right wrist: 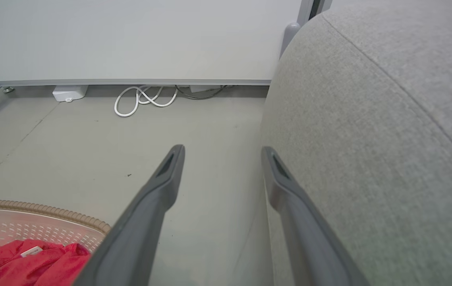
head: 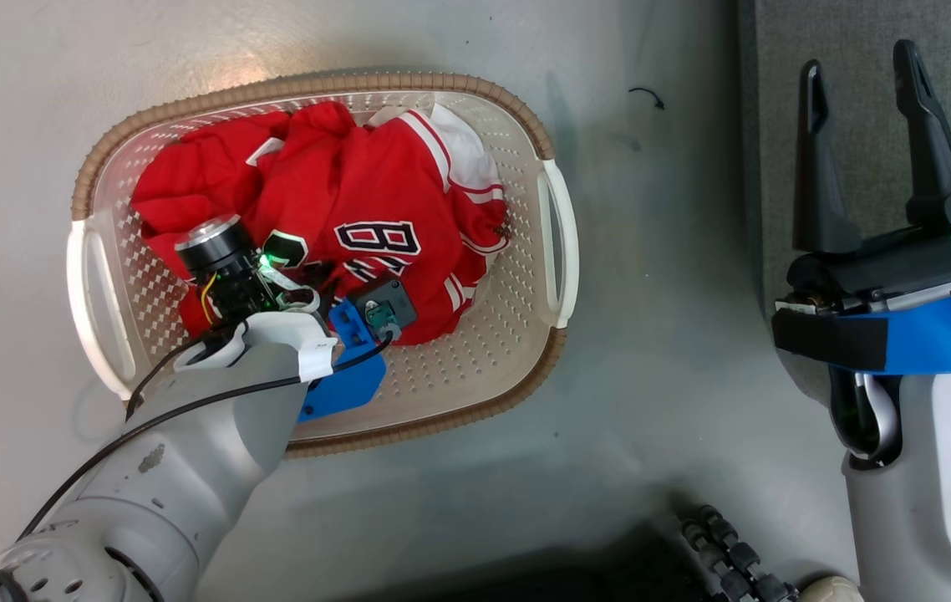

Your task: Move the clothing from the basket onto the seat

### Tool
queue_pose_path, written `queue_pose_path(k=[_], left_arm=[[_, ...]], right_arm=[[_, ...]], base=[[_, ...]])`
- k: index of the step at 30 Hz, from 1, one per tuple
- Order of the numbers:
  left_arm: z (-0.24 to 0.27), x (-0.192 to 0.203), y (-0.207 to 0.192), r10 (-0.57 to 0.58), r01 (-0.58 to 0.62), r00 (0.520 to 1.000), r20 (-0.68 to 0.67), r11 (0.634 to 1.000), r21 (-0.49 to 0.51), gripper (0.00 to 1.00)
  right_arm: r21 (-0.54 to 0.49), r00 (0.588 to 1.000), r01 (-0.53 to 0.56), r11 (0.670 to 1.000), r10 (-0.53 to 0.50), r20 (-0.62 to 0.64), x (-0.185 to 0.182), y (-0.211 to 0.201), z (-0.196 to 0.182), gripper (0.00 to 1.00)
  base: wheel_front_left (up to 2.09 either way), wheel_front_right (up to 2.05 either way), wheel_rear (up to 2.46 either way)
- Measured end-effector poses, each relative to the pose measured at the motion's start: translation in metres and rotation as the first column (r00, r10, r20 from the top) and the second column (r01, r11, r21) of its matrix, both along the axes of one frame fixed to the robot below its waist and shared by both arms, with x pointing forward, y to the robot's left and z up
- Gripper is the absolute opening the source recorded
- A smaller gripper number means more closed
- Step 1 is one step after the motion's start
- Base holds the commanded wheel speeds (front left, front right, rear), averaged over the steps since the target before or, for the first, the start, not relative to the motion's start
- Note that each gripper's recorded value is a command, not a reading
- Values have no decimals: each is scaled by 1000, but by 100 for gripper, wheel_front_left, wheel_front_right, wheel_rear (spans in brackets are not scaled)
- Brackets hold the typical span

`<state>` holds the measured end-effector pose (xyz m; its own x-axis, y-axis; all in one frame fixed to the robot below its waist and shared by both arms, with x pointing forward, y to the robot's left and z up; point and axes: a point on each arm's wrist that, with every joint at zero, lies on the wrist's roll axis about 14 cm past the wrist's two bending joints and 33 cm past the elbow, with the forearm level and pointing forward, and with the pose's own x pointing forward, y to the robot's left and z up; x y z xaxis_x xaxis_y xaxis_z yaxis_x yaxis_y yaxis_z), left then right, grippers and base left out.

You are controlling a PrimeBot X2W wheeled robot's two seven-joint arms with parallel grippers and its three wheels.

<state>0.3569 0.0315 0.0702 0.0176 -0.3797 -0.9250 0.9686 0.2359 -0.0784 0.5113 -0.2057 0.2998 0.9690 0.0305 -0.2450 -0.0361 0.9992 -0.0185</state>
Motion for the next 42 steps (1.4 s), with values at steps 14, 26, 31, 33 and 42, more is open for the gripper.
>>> queue_pose_path(k=[14,26,31,33,42], left_arm=[[42,19,-23,37,-25,997,70,985,-169,0],[113,37,-32,179,-131,975,133,943,-306,0],[152,45,-46,249,-168,955,164,903,-395,0],[169,48,-50,274,-177,945,177,886,-429,0],[233,53,-49,396,-217,888,234,810,-545,0]], right_arm=[[8,998,-8,1000,7,66,7,5,33,100],[20,987,-32,999,28,157,4,17,88,100],[24,983,-34,999,29,183,-6,19,110,100],[23,981,-31,999,26,192,-12,18,118,100],[27,970,-35,999,28,242,-34,22,153,100]], base=[[0,0,0],[0,0,0],[0,0,0],[0,0,0],[0,0,0]])
